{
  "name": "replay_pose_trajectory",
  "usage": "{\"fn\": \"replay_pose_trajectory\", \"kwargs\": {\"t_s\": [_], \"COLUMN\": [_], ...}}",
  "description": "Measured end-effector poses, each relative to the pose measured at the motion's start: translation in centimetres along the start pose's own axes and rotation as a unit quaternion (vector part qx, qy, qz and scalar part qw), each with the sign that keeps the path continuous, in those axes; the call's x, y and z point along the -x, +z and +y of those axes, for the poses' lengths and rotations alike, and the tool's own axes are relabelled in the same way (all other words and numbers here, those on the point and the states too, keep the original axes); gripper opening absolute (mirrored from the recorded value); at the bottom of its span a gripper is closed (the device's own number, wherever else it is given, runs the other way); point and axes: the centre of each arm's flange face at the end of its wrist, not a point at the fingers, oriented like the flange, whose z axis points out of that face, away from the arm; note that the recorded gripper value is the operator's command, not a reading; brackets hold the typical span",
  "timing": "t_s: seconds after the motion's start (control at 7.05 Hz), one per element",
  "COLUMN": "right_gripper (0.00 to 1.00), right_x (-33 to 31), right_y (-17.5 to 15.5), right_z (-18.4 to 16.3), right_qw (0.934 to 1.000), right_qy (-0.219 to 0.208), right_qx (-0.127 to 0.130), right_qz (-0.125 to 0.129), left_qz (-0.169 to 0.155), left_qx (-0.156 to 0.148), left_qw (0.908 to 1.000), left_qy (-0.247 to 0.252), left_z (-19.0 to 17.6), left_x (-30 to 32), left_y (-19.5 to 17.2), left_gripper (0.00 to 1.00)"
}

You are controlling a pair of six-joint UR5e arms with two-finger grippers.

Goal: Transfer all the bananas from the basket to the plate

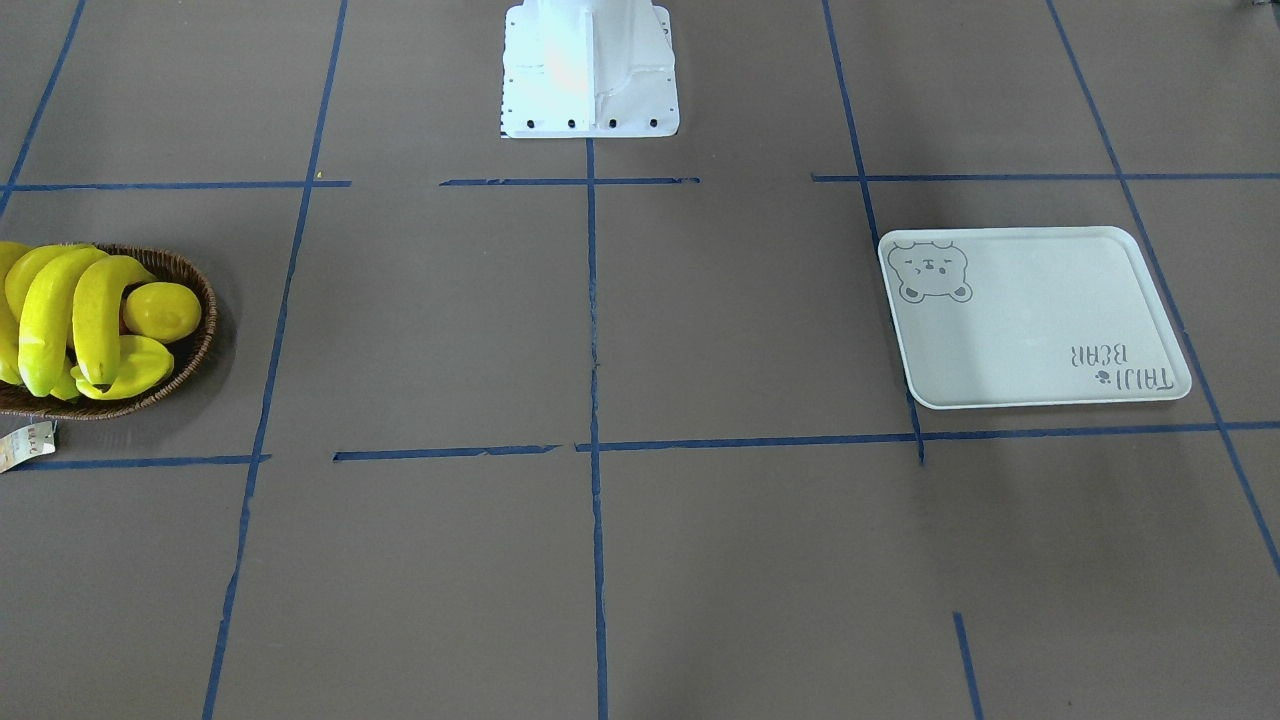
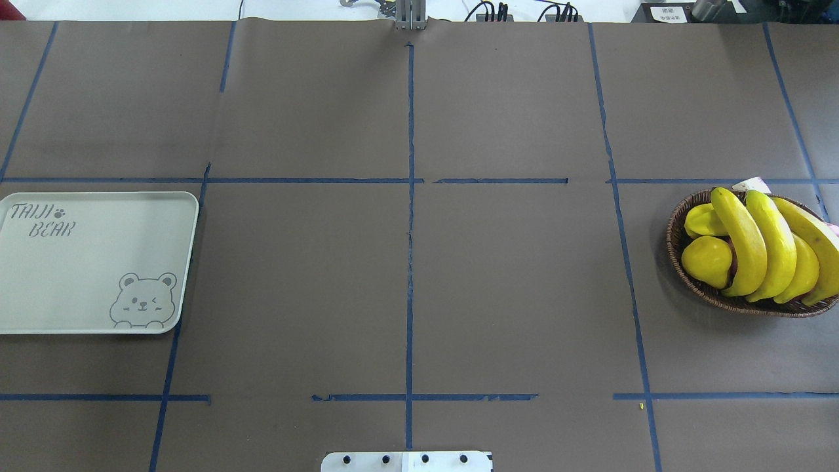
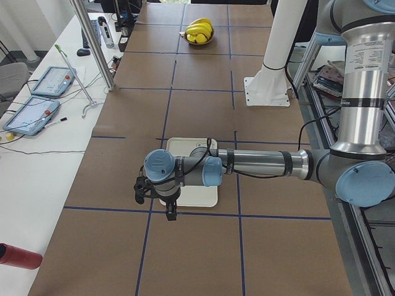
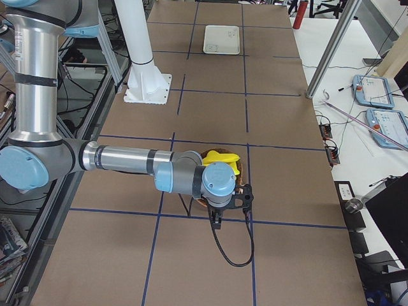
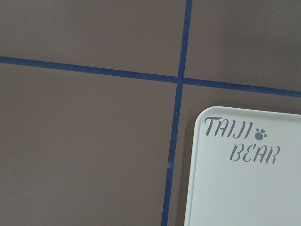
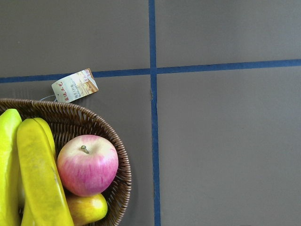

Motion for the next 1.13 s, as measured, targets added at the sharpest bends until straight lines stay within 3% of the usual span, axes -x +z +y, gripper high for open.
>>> {"fn": "replay_pose_trajectory", "kwargs": {"t_s": [1.13], "right_gripper": [1.0], "right_x": [1.6], "right_y": [-1.2], "right_z": [-0.3], "right_qw": [0.9998], "right_qy": [-0.017], "right_qx": [-0.014], "right_qz": [0.001], "left_qz": [0.0], "left_qx": [-0.001], "left_qw": [1.0], "left_qy": [0.001], "left_z": [0.0], "left_x": [-0.2], "left_y": [-0.1], "left_gripper": [1.0]}}
